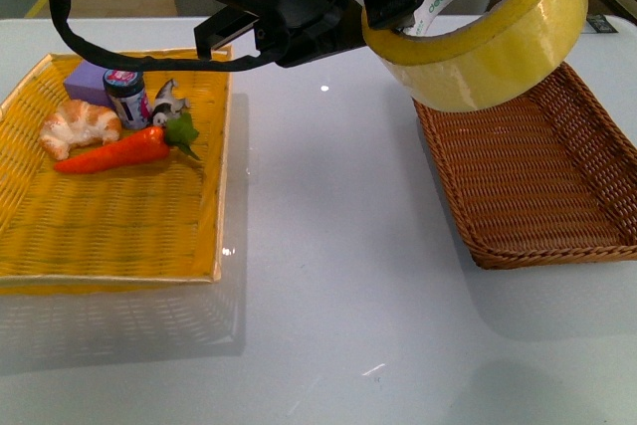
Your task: Move tape to another basket
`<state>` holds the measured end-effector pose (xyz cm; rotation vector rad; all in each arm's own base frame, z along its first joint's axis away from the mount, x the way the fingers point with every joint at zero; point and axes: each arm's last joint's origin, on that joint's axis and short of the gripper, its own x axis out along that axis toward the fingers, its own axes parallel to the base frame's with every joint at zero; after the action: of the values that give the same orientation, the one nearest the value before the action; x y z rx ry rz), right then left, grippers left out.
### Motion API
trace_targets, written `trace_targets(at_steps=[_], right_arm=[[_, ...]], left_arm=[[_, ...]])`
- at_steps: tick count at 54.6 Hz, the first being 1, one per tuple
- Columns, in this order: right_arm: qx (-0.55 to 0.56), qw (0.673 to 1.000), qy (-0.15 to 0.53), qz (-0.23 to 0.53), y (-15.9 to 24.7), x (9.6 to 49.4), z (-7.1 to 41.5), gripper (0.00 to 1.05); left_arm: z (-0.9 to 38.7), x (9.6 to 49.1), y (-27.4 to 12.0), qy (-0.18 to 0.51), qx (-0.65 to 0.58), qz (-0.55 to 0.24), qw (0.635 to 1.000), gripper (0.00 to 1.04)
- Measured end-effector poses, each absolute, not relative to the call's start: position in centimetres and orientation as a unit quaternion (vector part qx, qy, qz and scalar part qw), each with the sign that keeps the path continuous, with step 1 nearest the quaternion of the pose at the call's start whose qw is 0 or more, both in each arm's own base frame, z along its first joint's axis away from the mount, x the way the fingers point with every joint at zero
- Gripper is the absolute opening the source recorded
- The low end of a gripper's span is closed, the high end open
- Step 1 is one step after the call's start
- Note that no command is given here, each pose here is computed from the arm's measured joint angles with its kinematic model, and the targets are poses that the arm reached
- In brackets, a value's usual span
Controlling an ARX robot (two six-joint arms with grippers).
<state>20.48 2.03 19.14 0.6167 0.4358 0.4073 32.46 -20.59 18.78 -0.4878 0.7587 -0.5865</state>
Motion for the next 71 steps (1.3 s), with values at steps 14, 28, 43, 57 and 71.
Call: trace_targets(at_steps=[14,28,43,57,71], right_arm=[[0.305,0.893,0.196,0.268,4.1,22.4,19.9,0.96],[0.303,0.879,0.230,0.287,5.7,25.3,19.2,0.96],[0.308,0.875,0.232,0.292,6.0,26.6,19.3,0.93],[0.319,0.868,0.241,0.295,6.1,26.9,19.0,0.55],[0.336,0.861,0.244,0.292,6.0,27.0,19.2,0.46]], left_arm=[[18.6,32.1,-20.6,0.369,-0.230,-0.287,0.854,0.16],[18.6,32.0,-20.7,0.373,-0.222,-0.295,0.851,0.16],[18.7,31.9,-20.7,0.373,-0.220,-0.299,0.851,0.15],[18.8,31.8,-20.8,0.373,-0.221,-0.304,0.849,0.15],[19.2,31.7,-20.9,0.365,-0.228,-0.314,0.846,0.39]])
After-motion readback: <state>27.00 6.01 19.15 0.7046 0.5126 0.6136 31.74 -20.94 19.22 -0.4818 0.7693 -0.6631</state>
